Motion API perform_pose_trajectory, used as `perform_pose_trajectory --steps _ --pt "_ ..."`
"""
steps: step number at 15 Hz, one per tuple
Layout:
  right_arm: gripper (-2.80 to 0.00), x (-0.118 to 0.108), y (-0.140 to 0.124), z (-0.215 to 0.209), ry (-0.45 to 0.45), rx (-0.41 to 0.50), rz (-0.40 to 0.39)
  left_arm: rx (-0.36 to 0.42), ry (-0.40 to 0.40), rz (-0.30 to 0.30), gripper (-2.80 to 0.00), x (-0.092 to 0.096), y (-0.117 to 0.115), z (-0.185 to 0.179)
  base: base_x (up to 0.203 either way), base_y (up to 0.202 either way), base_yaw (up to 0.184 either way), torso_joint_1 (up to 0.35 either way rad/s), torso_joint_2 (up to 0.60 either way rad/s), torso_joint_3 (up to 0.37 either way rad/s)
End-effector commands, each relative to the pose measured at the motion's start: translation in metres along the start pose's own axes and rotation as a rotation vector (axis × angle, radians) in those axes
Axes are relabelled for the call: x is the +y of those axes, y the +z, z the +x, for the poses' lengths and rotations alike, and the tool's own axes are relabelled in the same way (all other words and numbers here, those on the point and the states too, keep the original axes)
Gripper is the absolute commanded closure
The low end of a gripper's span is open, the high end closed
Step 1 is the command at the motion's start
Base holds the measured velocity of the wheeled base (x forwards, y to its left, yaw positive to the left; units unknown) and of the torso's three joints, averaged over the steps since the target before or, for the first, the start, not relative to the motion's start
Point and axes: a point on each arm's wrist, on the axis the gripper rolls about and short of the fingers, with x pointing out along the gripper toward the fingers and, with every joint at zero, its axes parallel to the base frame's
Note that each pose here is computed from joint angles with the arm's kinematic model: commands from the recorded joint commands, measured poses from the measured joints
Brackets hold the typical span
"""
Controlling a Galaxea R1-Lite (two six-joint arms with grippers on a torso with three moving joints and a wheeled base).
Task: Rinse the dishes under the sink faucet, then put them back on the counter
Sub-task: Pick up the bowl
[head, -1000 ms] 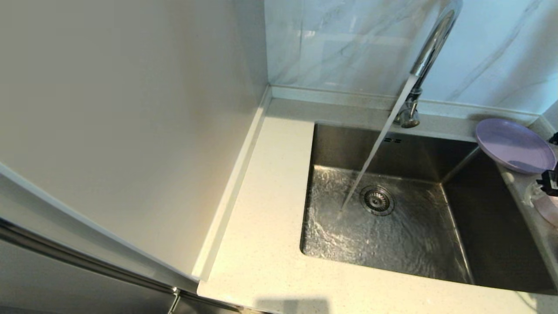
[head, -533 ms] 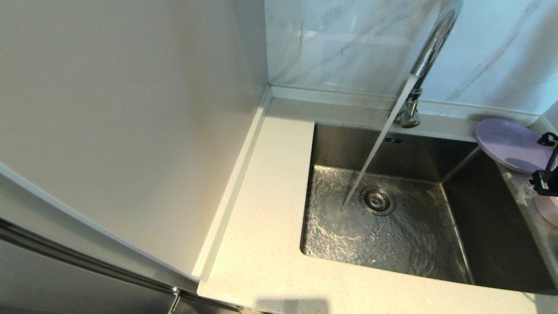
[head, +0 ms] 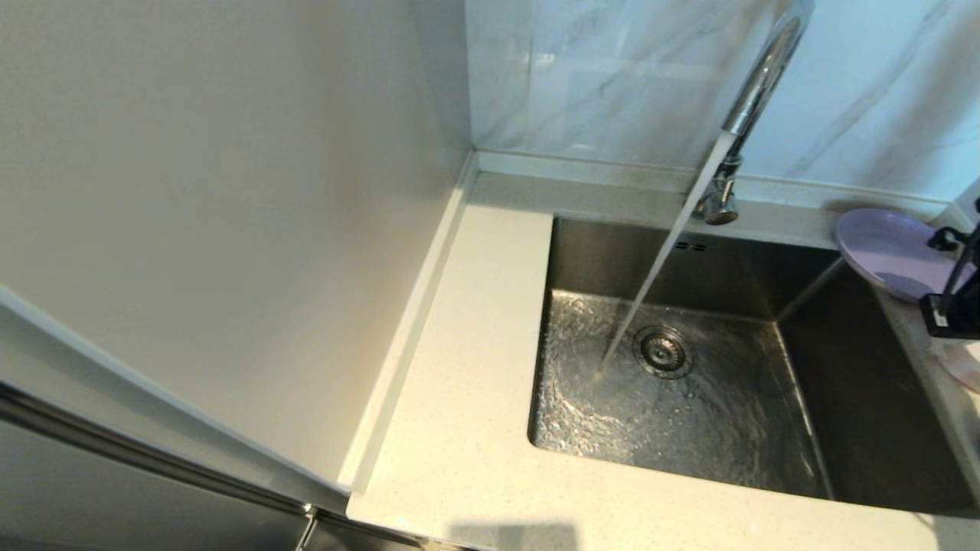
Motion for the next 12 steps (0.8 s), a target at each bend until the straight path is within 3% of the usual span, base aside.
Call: perform_pose_trajectory --steps 1,6,10,12 --pt "0.00 0.001 0.000 -0.008 -0.003 -0.015 -0.002 0.000 0.000 0.000 0.00 0.000 0.000 0.000 0.000 0.000 0.000 0.000 0.00 0.000" --pt "0.00 -0.001 0.005 -0.022 -0.020 -0.062 0.031 0.000 0.000 0.000 0.00 0.000 0.000 0.000 0.000 0.000 0.000 0.000 0.00 0.000" --pt "0.00 -0.005 0.001 -0.057 -0.052 -0.138 0.101 0.000 0.000 0.000 0.00 0.000 0.000 0.000 0.000 0.000 0.000 0.000 0.00 0.000" --pt "0.00 -0.005 -0.007 -0.087 0.026 -0.204 0.114 0.000 0.000 0.000 0.00 0.000 0.000 0.000 0.000 0.000 0.000 0.000 0.00 0.000"
